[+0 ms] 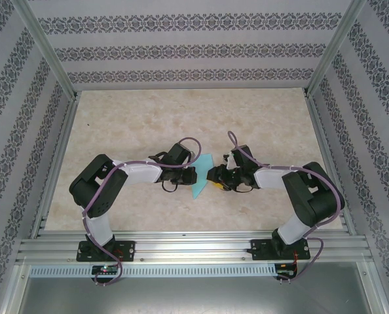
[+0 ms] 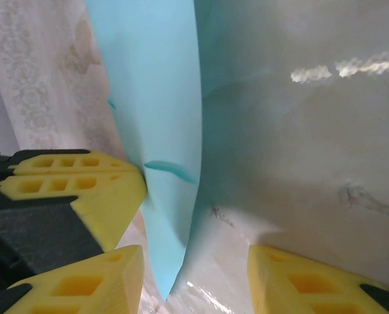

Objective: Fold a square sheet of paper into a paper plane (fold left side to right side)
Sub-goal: Fold the wing for the fifth time at the center of the table.

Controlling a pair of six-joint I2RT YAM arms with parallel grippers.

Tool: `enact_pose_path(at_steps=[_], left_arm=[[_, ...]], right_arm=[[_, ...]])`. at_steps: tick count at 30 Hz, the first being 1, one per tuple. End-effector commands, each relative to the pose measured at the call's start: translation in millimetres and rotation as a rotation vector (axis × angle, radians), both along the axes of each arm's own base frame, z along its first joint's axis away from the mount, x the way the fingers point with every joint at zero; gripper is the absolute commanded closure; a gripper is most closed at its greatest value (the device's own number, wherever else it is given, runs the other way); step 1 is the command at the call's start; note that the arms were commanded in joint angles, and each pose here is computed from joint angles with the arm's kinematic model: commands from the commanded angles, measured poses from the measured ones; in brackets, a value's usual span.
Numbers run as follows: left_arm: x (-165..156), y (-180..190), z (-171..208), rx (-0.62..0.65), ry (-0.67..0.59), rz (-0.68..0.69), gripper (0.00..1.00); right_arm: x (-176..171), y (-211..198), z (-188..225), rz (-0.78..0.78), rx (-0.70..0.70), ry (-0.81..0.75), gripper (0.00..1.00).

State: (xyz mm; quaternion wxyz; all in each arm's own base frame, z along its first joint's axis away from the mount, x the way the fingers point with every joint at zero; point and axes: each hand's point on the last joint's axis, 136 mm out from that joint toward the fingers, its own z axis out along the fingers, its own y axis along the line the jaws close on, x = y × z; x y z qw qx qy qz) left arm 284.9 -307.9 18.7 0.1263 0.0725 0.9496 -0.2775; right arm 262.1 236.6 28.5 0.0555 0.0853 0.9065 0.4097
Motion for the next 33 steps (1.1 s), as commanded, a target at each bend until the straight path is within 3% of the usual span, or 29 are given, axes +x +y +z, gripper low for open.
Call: enact_pose_path(at_steps=[1, 18, 33], left_arm=[[-1.9, 10.7, -13.0, 0.038, 0.012, 0.018, 0.89], [-1.2, 11.7, -12.2, 0.036, 0.009, 0.028, 0.9], [-1.7, 11.9, -12.7, 0.038, 0.013, 0.028, 0.9]], right_arm=[[11.4, 15.3, 8.4, 0.008, 0.044, -0.029, 0.55], [12.3, 36.2, 5.1, 0.071, 0.046, -0.023, 0.73], [10.1, 37.2, 1.6, 0.104, -0.056, -0.003, 0.91]])
